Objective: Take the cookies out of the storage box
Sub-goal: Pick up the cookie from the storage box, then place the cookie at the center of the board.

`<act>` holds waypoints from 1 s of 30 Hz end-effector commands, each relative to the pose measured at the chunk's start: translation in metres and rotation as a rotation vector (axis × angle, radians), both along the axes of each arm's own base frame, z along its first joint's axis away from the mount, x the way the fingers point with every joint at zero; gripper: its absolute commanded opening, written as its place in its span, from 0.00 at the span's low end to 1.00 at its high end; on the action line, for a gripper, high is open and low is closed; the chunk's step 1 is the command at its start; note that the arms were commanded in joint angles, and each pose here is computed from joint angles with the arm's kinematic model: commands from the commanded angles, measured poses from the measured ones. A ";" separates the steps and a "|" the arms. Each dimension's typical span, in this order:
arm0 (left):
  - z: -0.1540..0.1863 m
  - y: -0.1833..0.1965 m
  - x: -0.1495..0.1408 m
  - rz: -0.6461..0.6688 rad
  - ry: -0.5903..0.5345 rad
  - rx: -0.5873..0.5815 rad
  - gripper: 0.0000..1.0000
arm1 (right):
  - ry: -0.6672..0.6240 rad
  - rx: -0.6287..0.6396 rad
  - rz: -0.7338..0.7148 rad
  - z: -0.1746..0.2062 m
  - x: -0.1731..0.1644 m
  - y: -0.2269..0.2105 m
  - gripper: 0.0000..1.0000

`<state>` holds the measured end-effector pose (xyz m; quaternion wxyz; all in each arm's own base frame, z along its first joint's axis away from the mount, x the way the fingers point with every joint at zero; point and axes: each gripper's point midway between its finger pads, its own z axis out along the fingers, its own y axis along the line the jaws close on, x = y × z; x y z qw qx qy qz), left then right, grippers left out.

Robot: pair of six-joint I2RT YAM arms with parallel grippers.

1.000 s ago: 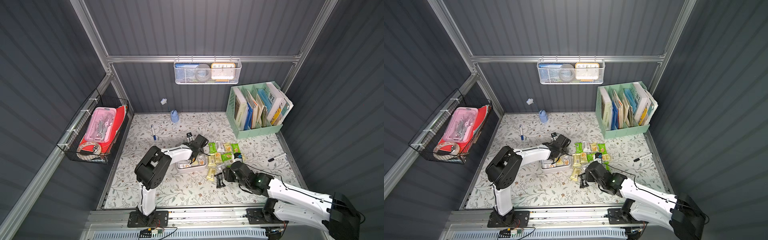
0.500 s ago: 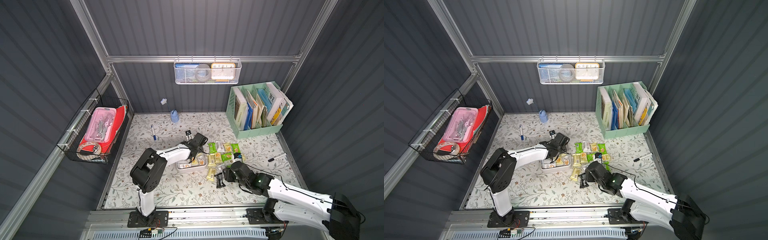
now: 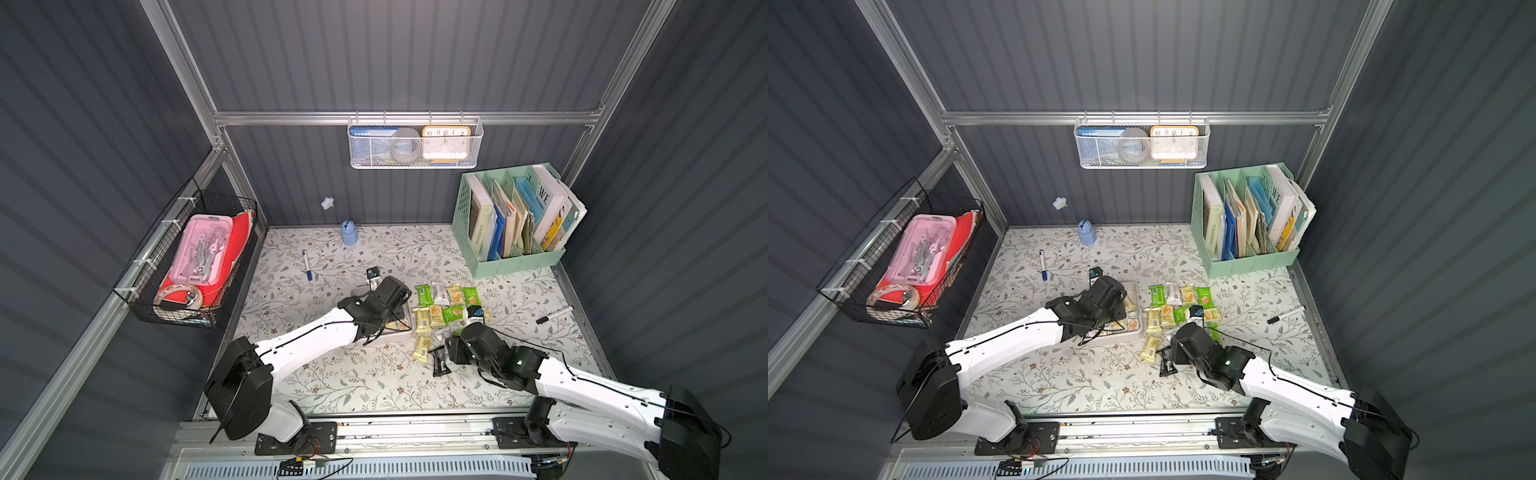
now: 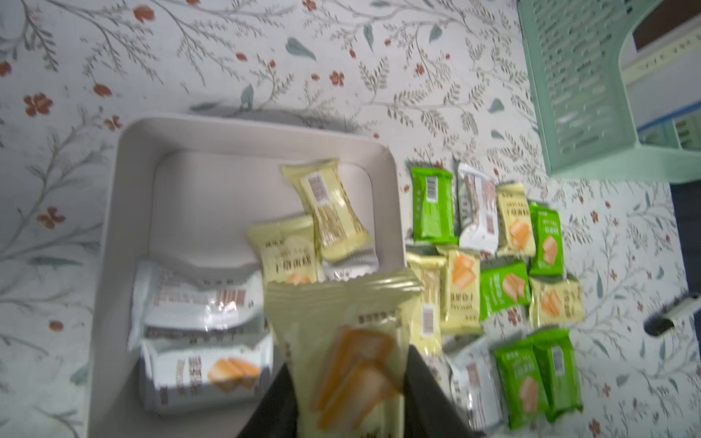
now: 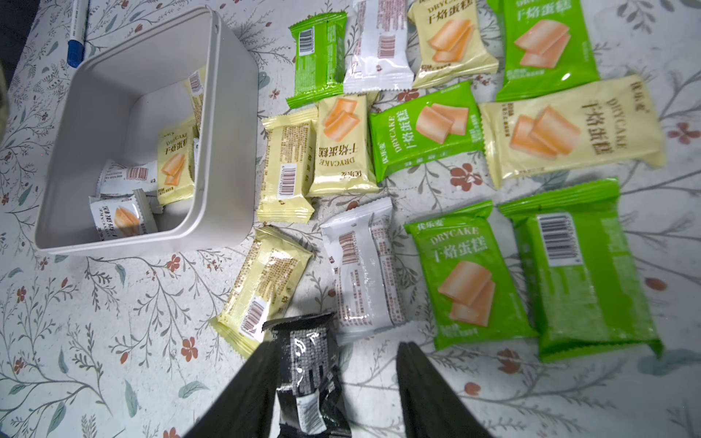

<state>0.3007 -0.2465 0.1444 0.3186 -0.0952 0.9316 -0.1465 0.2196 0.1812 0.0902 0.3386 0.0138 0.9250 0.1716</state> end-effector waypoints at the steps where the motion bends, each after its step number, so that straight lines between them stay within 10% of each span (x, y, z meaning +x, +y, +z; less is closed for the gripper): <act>1: -0.017 -0.006 -0.046 -0.014 0.102 0.015 0.38 | -0.027 -0.012 -0.013 0.010 0.006 -0.002 0.55; 13: -0.086 -0.068 -0.102 -0.103 0.223 -0.019 0.39 | -0.025 -0.019 -0.023 0.011 0.003 -0.010 0.55; 30: -0.121 -0.039 -0.119 -0.074 0.287 0.043 0.39 | -0.032 -0.023 -0.033 0.014 0.002 -0.016 0.55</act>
